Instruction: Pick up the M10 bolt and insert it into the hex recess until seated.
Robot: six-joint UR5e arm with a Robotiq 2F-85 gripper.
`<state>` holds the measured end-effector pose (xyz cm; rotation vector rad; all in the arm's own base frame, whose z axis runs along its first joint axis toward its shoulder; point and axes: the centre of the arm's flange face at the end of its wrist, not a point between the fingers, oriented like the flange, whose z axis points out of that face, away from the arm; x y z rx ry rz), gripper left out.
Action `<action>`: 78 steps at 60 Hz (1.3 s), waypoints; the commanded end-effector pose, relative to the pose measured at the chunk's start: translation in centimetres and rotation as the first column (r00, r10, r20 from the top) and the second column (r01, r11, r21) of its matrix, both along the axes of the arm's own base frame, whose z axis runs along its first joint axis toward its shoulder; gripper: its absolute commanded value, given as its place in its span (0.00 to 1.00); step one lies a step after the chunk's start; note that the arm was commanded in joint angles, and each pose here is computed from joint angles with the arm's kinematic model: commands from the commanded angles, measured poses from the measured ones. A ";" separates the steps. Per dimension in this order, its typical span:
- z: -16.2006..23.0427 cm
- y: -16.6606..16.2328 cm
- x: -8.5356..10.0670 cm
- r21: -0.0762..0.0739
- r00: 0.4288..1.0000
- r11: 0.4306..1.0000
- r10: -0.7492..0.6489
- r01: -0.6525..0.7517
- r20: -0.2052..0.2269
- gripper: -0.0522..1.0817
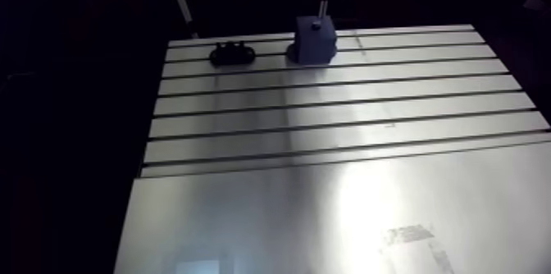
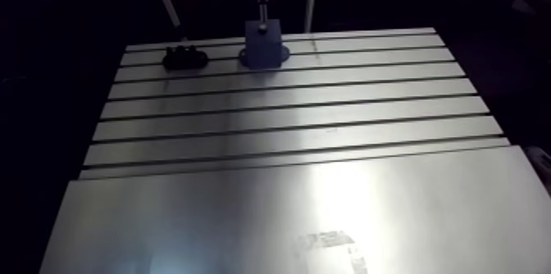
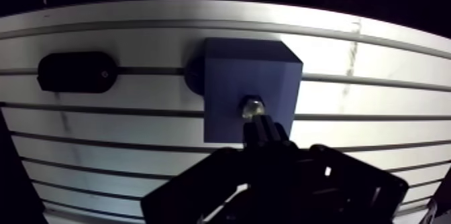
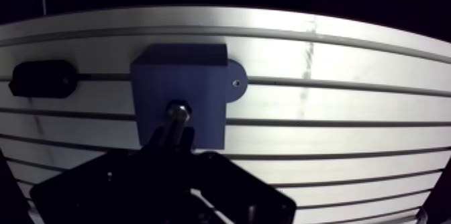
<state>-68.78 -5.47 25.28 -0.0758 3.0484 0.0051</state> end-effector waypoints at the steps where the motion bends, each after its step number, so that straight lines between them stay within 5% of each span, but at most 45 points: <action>1: -0.5 0.2 -0.3 -0.005 1.000 1.000 0.008 -0.008 -0.005 1.00; 78: -1.0 -0.1 -0.3 -0.013 1.000 1.000 0.017 -0.017 -0.004 1.00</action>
